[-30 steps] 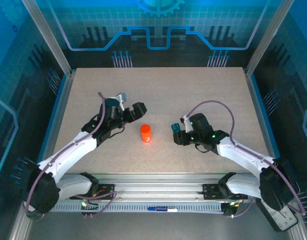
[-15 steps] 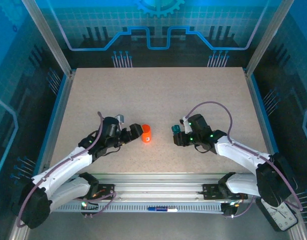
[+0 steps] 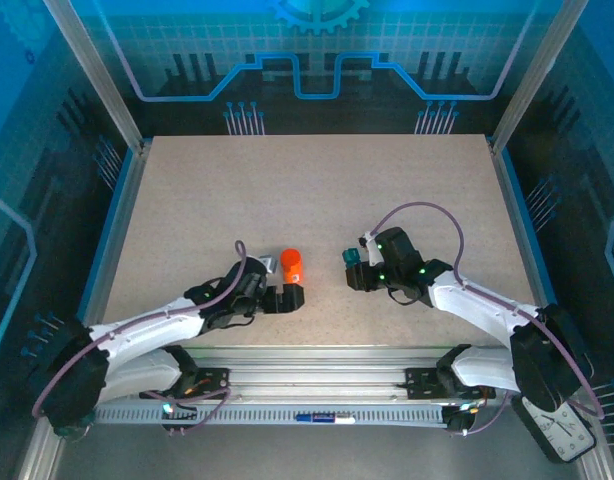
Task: Sort the pills into containers
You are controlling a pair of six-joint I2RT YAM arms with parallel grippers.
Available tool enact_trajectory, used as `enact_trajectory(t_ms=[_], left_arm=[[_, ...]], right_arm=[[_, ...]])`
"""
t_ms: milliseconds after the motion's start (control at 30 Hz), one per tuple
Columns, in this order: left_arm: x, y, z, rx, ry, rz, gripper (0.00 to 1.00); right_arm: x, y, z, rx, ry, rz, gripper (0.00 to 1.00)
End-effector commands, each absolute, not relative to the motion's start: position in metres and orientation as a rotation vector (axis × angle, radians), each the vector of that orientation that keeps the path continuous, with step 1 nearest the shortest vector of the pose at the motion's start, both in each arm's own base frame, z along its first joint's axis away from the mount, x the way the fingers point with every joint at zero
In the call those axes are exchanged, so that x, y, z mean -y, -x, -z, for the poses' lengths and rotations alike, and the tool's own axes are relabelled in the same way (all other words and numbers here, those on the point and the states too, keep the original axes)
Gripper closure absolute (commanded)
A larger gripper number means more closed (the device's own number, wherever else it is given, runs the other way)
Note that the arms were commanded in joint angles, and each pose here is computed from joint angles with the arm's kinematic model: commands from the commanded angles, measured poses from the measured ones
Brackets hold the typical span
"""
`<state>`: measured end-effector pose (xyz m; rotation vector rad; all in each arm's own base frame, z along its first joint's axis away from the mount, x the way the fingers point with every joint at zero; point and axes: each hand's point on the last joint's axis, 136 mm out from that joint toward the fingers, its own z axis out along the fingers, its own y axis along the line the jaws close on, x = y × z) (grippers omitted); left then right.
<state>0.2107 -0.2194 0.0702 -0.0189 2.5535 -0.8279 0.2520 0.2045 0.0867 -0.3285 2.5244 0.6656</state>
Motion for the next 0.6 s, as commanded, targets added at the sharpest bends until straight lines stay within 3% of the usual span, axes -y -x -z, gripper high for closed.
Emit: enact_trajectory(t_ms=[0, 567], left_arm=[[0.236, -0.223, -0.077, -2.471, -0.075, 0.860, 0.01], [0.263, -0.250, -0.063, -2.466, -0.169, 0.832, 0.01]], right_arm=[[-0.208, -0.264, -0.101, -2.476, 0.308, -0.682, 0.60], [-0.202, -0.264, -0.101, -2.476, 0.284, -0.668, 0.60]])
